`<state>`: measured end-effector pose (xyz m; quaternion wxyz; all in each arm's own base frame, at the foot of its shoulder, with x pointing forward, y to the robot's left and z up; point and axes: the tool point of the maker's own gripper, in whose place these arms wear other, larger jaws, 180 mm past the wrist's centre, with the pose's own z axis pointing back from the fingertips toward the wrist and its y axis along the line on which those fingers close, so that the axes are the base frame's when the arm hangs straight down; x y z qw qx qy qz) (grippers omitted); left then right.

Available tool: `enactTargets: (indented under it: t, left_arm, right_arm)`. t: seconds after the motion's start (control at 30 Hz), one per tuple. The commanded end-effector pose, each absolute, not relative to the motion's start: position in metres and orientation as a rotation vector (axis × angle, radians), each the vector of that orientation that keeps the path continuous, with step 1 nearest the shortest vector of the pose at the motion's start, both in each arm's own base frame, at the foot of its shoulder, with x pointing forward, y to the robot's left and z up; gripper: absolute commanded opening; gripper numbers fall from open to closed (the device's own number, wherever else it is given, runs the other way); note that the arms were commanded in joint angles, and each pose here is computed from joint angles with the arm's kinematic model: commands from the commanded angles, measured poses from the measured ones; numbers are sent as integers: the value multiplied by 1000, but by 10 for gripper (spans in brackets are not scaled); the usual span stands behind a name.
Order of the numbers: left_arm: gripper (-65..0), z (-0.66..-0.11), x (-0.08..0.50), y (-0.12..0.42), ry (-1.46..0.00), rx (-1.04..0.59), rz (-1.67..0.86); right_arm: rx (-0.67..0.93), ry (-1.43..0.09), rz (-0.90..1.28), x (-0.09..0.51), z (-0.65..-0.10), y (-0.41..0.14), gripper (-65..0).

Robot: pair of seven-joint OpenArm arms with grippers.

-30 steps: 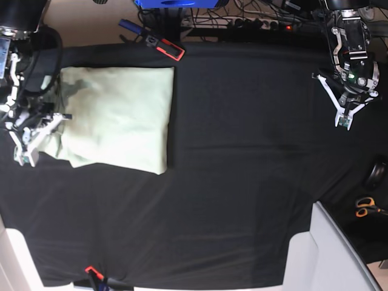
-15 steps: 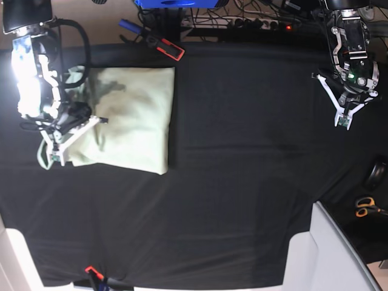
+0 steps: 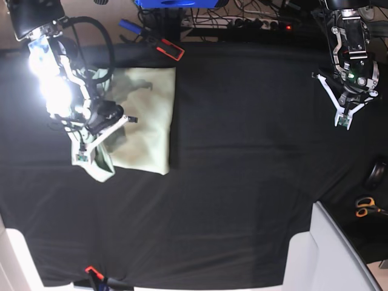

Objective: Fold the T-shirt properly
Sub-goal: 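Fold the bundle's side over onto itself with the right gripper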

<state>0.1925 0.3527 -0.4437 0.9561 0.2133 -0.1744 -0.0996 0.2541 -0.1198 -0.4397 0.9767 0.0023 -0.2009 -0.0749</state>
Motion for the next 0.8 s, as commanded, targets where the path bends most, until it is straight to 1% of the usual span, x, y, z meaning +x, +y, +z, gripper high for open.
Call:
enactTargets:
  t: [0.0,0.2,0.43,0.77]
  left_arm:
    - [-650,-434,199,360,-376,464,-212]
    - [-650,-436,194,360,-365,462,-217]
    - [-650,-437,193,360,-362,461,-216]
    - [-650,-437,193,360,-362,461,-216]
  right_arm:
    - [0,-424,-155,262,-436,-119,-649]
    - [-38,-368,-154,256,-454,-113,-649]
    - [3,-338,-247,255,-452,-89,-649]
    - [45,-327,-241,265,-448,-65,-649]
